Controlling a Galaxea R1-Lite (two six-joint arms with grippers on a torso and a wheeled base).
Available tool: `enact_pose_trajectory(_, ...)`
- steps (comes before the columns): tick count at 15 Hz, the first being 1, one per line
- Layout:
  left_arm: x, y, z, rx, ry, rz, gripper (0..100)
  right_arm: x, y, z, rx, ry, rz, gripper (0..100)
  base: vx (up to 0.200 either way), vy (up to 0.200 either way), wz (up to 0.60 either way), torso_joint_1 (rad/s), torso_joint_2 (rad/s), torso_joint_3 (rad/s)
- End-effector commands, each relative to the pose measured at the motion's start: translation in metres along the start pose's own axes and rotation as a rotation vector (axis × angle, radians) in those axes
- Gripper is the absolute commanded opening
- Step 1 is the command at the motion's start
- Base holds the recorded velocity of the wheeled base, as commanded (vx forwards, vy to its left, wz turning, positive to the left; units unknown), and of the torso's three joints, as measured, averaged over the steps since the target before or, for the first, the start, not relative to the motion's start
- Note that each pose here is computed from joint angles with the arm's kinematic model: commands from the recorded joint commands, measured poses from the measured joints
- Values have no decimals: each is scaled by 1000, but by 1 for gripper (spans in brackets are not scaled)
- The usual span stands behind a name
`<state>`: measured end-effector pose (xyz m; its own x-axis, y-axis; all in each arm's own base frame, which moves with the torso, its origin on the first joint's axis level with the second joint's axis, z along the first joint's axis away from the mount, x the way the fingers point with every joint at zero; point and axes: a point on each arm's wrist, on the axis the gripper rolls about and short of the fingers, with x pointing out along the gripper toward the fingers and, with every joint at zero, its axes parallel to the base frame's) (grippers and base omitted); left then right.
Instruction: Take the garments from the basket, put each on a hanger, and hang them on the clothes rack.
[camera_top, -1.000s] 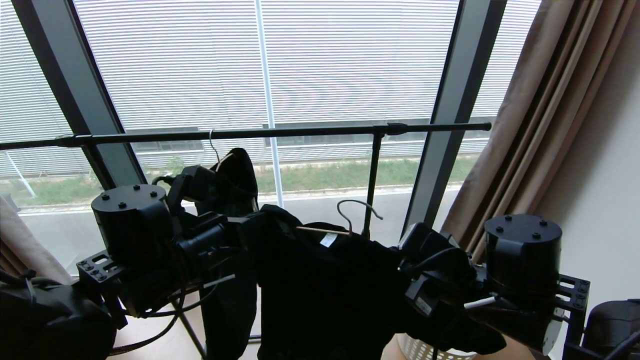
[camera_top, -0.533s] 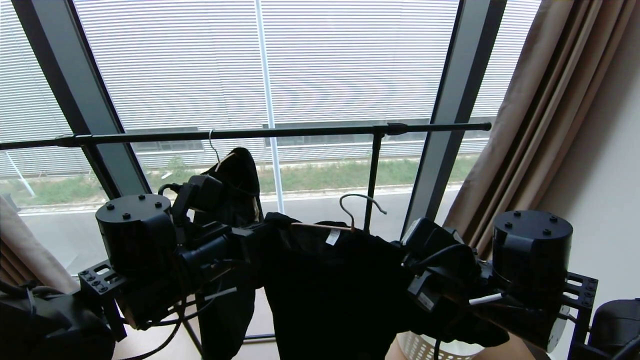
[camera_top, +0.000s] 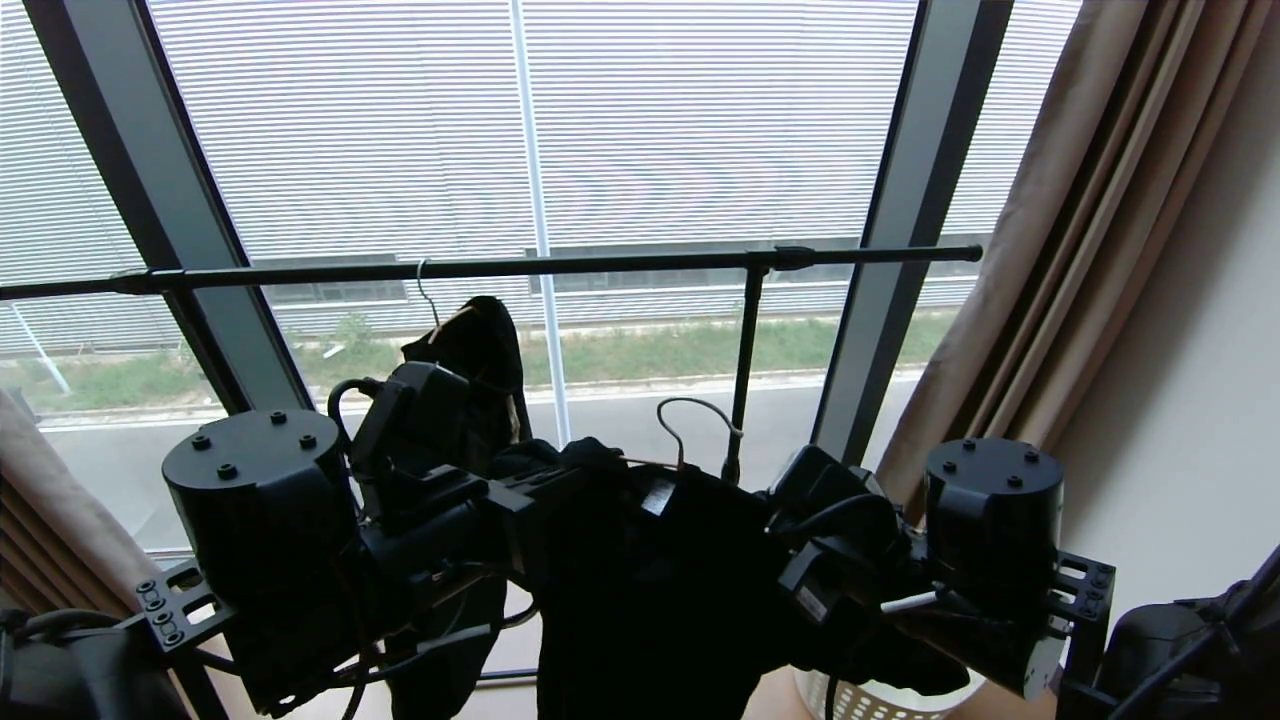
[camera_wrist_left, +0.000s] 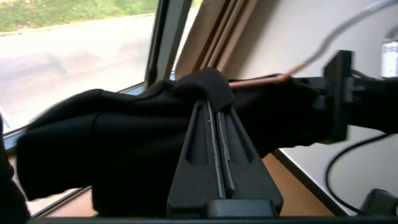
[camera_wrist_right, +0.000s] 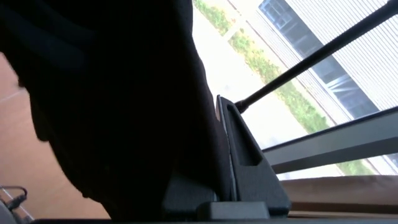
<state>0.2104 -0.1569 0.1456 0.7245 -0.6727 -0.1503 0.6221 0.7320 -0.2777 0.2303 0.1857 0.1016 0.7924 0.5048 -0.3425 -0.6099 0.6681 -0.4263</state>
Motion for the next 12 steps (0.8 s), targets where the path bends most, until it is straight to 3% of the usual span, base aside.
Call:
enact_pose_trajectory(1,-5,-6,5,-16,-21,-27,0,8,5,-8,5,26,19,0,0,0,0,0,0,0)
enact_pose_trajectory(3,-9,-11,8,-49,-32,-51,0,12,6,-10,36,31,19,0,0,0,0,0,0,0)
enact_pose_trajectory(12,-12,-10,-1,-32,-2,-58,0,7,2,2,116,-79,62,0,0,0,0,0,0,0)
